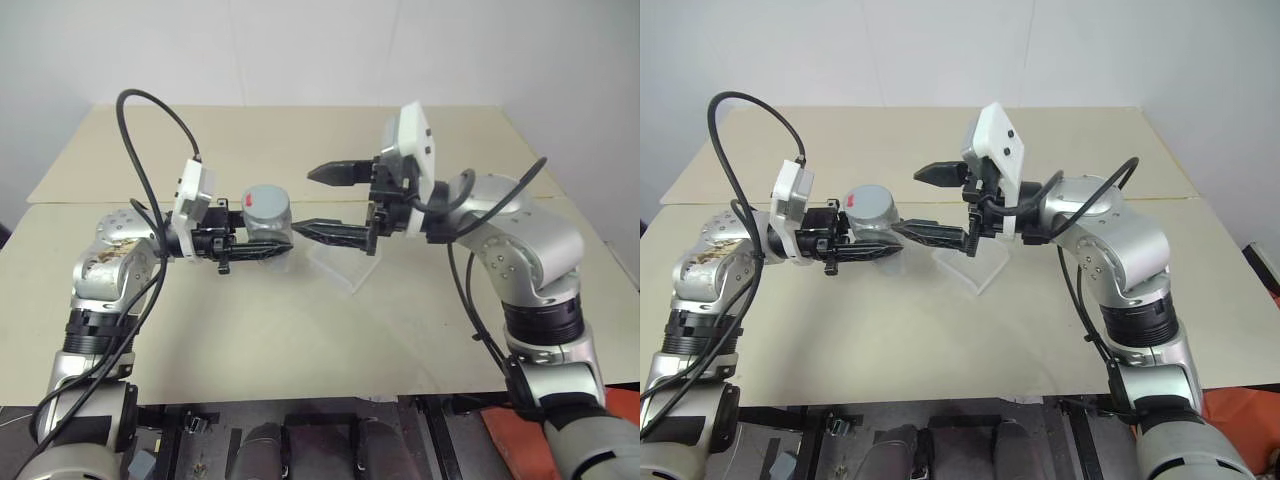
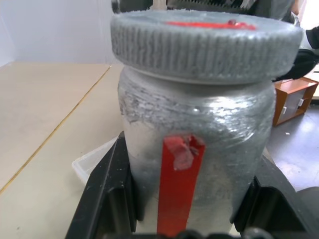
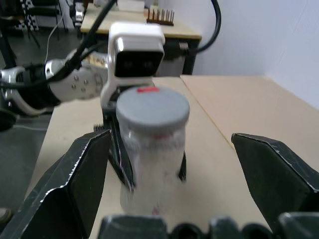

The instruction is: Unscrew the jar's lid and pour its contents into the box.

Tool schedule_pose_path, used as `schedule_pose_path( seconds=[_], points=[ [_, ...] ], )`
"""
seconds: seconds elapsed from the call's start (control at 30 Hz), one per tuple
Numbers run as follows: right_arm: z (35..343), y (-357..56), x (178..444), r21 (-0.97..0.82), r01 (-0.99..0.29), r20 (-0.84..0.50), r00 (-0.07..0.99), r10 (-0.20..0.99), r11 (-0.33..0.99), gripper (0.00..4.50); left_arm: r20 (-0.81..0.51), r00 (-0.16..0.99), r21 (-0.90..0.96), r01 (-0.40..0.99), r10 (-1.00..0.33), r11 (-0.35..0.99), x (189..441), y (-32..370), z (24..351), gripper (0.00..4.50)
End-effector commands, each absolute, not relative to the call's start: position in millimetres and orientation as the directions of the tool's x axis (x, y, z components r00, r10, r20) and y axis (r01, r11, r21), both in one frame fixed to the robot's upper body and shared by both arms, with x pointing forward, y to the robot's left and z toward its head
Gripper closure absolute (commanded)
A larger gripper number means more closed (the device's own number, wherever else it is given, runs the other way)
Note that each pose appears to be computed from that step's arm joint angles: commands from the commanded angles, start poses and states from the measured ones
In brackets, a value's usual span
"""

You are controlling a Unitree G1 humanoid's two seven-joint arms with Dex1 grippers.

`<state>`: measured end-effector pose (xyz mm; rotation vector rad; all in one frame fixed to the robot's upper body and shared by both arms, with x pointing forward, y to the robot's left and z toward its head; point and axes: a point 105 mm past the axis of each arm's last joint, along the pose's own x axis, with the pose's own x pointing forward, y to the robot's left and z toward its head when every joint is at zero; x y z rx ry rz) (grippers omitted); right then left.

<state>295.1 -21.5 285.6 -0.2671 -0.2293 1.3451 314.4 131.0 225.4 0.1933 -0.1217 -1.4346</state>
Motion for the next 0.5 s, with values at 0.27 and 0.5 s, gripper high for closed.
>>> schedule_pose_path(
  seconds=[0.27, 0.5],
  points=[
    [295, 8, 293, -0.355, -0.915, 0.017, 0.2, 0.98, 0.193, 0.03, -0.018, 0.106, 0.258, 0.961, -0.994, 0.098, 312, 123, 236, 2.56],
    [290, 13, 294, -0.329, -0.929, -0.013, 0.186, 0.983, 0.171, 0.6, -0.021, 0.109, 0.259, 0.961, -0.994, 0.1, 312, 126, 236, 2.56]
  ],
)
